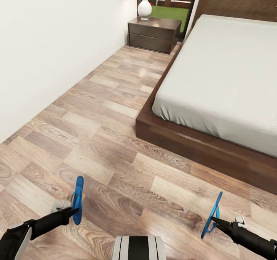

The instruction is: In the bedroom, move the book from the bed onto either nightstand, and place the two sandals side by side next to the bed.

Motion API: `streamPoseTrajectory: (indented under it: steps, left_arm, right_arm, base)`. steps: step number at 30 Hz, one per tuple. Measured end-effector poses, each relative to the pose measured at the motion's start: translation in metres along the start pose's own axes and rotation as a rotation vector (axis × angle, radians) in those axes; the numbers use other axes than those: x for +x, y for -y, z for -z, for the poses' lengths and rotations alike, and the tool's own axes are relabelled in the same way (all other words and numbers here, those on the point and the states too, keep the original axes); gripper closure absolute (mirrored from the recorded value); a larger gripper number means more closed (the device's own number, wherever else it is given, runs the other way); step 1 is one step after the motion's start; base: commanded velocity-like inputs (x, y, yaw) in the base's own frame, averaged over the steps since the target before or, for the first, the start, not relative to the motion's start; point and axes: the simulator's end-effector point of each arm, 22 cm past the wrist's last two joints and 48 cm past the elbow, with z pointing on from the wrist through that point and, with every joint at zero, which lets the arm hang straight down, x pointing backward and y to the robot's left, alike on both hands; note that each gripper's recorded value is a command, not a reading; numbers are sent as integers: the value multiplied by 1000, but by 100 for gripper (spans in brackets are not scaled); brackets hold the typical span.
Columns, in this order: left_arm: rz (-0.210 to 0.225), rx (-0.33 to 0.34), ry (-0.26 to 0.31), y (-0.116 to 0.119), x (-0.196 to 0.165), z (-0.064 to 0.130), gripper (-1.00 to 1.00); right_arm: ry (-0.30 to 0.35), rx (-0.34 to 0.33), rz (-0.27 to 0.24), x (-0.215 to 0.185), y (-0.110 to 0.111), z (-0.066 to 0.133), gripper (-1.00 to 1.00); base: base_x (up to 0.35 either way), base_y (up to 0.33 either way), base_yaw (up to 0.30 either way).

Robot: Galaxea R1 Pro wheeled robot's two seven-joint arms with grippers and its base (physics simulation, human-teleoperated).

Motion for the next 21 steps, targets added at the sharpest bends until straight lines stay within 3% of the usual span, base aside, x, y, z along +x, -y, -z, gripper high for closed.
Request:
streamPoseTrajectory:
  steps: [4, 8, 21]
  left_arm:
    - [32, 5, -17, -1, 17, 0, 100]
    - [4, 10, 12, 1, 21, 0, 100]
    - [18, 39, 21, 14, 25, 5, 100]
  right_arm:
    - [23, -4, 69, -4, -4, 2, 100]
    - [52, 23, 101, 2, 7, 11, 100]
    - [89, 6, 154, -2, -7, 14, 100]
  base:
    - [0, 0, 0]
    - [0, 0, 0]
    - [0, 0, 0]
